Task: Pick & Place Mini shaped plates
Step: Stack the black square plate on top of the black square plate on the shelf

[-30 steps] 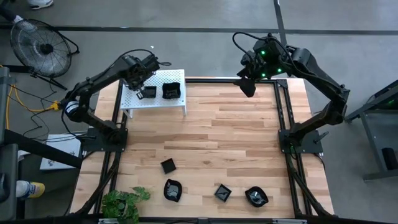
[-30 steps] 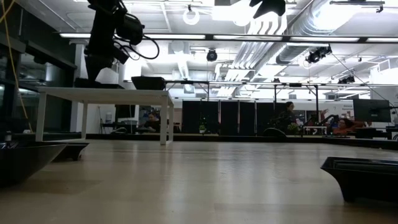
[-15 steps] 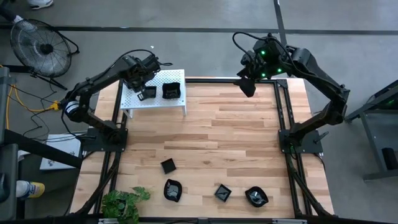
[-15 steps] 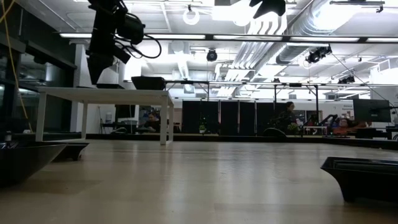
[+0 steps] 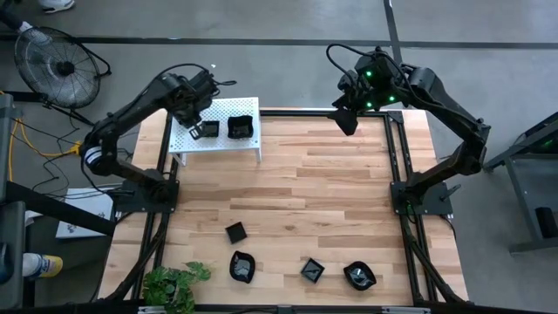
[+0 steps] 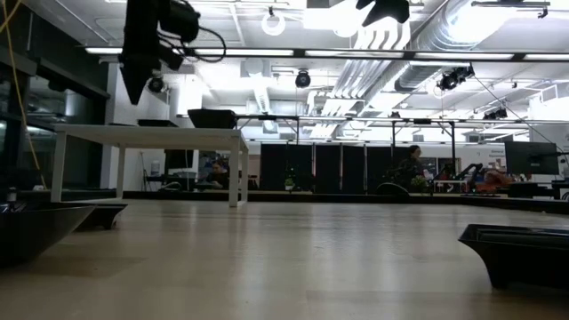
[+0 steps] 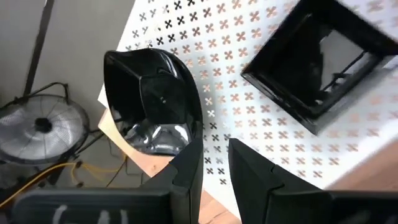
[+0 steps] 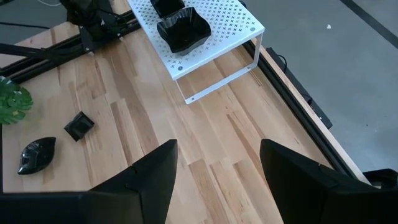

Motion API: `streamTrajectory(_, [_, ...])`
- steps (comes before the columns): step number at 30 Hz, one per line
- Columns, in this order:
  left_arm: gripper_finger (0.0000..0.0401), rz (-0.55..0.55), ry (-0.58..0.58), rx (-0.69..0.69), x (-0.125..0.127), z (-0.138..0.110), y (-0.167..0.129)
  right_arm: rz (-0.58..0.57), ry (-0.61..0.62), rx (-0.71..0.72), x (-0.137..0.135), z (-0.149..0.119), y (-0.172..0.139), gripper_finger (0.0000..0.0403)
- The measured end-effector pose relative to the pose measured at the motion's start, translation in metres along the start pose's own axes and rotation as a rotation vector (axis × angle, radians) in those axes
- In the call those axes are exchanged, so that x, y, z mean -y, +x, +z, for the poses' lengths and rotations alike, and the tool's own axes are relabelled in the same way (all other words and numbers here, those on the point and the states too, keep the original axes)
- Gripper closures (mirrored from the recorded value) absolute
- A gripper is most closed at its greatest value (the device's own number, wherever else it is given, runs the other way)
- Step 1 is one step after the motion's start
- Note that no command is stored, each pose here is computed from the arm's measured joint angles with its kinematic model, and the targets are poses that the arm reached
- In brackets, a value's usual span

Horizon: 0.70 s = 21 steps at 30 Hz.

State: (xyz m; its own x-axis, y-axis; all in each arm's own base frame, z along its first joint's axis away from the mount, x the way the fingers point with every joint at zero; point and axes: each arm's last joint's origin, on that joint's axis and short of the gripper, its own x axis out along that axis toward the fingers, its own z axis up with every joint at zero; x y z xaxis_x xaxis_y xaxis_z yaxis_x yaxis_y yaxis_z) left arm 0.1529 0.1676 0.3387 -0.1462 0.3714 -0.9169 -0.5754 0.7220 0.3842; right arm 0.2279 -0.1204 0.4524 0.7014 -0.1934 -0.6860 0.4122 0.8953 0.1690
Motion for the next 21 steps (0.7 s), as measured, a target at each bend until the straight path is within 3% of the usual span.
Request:
streamTrajectory(7, [0.0329, -0.045, 0.016, 0.107, 0.008, -0.011, -0.027, 0.001, 0.004, -0.008, 0.0, -0.001, 0.0, 0.0178])
streamTrajectory(21, [0.0329, -0.111, 0.113, 0.294, 0.065, -0.038, -0.071, -0.018, -0.051, -0.146, -0.014, -0.015, 0.001, 0.0178])
